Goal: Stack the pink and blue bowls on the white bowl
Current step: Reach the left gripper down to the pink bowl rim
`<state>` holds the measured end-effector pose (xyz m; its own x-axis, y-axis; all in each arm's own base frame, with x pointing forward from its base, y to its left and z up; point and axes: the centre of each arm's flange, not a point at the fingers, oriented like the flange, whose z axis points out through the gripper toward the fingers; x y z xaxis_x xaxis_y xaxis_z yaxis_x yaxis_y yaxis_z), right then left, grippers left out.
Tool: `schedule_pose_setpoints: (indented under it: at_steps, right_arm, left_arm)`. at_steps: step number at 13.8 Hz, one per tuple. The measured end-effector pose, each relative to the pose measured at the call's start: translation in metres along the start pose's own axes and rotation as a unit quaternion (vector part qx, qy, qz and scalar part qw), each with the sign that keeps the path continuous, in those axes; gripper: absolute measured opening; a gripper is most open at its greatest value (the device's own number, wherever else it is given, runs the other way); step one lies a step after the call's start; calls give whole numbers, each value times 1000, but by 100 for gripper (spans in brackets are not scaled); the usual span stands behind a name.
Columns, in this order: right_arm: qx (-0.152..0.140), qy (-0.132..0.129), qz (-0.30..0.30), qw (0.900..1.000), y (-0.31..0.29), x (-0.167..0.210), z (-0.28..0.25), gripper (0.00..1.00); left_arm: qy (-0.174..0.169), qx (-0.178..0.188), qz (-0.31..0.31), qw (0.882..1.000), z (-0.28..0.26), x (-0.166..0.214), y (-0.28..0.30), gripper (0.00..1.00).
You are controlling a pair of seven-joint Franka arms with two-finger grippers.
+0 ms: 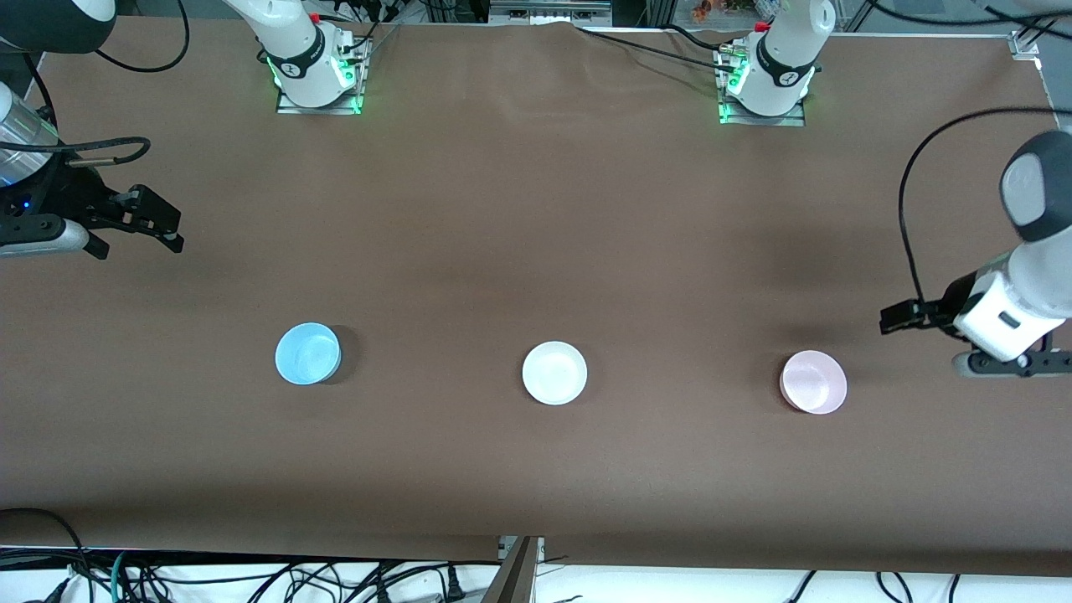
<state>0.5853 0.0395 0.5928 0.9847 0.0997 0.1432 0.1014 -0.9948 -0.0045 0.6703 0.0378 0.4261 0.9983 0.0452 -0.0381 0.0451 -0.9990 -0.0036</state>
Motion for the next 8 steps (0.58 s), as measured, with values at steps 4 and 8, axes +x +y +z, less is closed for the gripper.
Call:
schedule_pose_setpoints:
  at_steps: [4,8]
  right_arm:
    - [0,0,0,1000,0,0,0,100]
    - [0,1,0,1000,0,0,0,100]
  left_arm:
    - [18,-6,-8,1000,79,25,-12,100]
    - [25,-10,-13,1000,130,30,-17,100]
